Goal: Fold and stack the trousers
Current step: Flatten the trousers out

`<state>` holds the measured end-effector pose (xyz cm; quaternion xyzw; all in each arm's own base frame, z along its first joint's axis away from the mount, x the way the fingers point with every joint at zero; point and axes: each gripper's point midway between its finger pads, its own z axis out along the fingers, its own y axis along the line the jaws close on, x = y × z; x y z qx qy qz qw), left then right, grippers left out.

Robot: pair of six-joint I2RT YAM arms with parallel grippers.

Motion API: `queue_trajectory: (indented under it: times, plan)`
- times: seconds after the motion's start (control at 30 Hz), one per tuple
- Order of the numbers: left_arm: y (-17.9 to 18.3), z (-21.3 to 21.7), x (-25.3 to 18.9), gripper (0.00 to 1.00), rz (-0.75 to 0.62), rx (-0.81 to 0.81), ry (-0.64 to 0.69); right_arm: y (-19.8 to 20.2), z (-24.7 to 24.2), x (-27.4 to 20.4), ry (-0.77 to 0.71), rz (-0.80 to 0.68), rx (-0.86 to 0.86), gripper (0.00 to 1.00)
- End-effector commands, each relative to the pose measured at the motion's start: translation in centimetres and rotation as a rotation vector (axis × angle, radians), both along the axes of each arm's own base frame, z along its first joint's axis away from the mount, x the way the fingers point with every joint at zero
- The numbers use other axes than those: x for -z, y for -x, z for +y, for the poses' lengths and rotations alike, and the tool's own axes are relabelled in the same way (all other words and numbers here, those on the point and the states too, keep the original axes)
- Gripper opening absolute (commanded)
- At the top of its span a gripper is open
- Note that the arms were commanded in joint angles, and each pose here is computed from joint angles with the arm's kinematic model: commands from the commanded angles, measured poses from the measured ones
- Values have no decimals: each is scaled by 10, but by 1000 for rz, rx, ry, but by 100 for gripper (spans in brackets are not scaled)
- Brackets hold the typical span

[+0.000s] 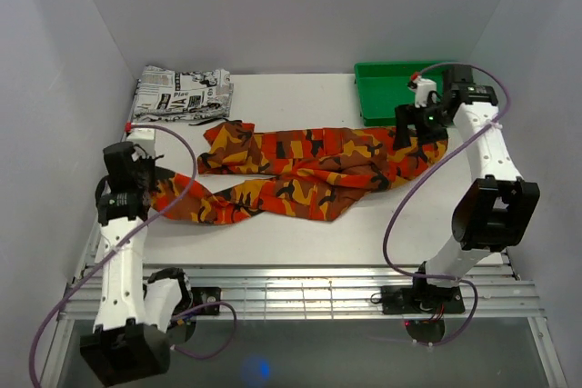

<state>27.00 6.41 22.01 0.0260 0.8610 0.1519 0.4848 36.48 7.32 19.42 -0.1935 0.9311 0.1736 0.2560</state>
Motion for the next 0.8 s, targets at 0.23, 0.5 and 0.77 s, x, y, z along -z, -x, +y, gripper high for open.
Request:
queue_trajectory:
  times: [0.23,0.5,0.77]
  plan:
    - [37,94,108,0,407,-26,150,64,-114,62,215,248,57,84]
    - [43,66,104,61,467,283,245,52,-105,103,142,294,83,81]
    - [-4,6,16,79,210,640,400,32,-91,129,48,207,105,80]
